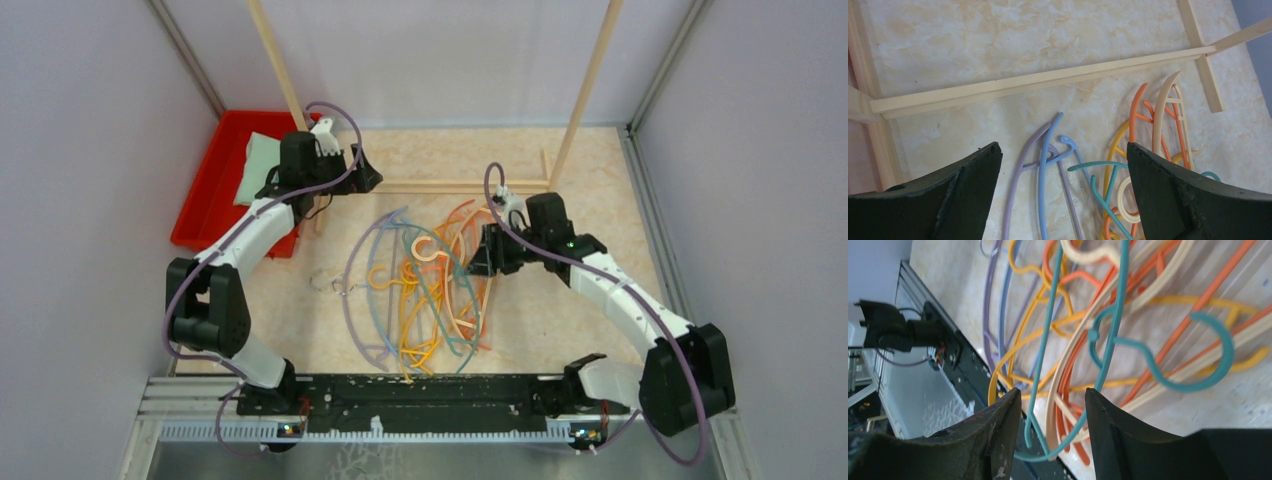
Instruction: Organize the hangers
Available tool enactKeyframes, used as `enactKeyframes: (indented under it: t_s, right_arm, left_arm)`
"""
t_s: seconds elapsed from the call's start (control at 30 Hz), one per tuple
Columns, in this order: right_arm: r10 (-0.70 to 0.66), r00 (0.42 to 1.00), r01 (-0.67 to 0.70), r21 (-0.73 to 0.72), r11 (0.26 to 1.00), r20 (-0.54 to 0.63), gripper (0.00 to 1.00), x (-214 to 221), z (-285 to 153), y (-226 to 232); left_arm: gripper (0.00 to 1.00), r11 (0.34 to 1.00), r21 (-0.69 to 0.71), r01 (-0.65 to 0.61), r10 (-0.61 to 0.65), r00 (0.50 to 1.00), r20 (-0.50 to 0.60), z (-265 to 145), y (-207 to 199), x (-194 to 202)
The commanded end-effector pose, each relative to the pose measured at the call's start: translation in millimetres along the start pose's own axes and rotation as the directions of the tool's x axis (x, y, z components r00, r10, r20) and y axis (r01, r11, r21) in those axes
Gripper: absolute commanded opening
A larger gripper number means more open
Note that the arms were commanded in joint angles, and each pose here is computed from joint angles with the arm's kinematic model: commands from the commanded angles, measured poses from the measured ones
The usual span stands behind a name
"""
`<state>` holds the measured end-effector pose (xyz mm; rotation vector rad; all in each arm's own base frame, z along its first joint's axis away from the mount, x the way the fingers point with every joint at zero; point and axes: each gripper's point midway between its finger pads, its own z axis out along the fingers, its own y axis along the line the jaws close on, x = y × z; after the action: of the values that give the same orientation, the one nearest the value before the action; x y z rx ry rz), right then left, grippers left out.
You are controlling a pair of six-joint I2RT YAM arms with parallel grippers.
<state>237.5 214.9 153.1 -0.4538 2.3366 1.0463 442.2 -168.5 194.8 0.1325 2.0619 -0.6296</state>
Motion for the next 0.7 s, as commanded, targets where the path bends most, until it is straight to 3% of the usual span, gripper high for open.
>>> enactKeyframes:
  t_s: [0.0,0.3,0.67]
  right_arm:
    - [-0.002,1.000,0.002,-0.058,0.998,0.007,0.51,27,-14,19]
    - [0.086,0.993,-0.093,-0.089,0.992,-0.078,0.49,85,-9,9]
    - [0.132,0.986,-0.142,-0.092,0.986,-0.104,0.48,101,7,-4]
  left_arm:
    - [0.99,0.999,-0.038,-0.015,0.015,1.000,0.001,-4,5,0]
    - [0.99,0.999,-0.051,0.015,-0.016,0.999,-0.027,3,6,20]
    - [0.99,0.996,-0.084,0.011,-0.015,0.999,-0.048,2,10,36]
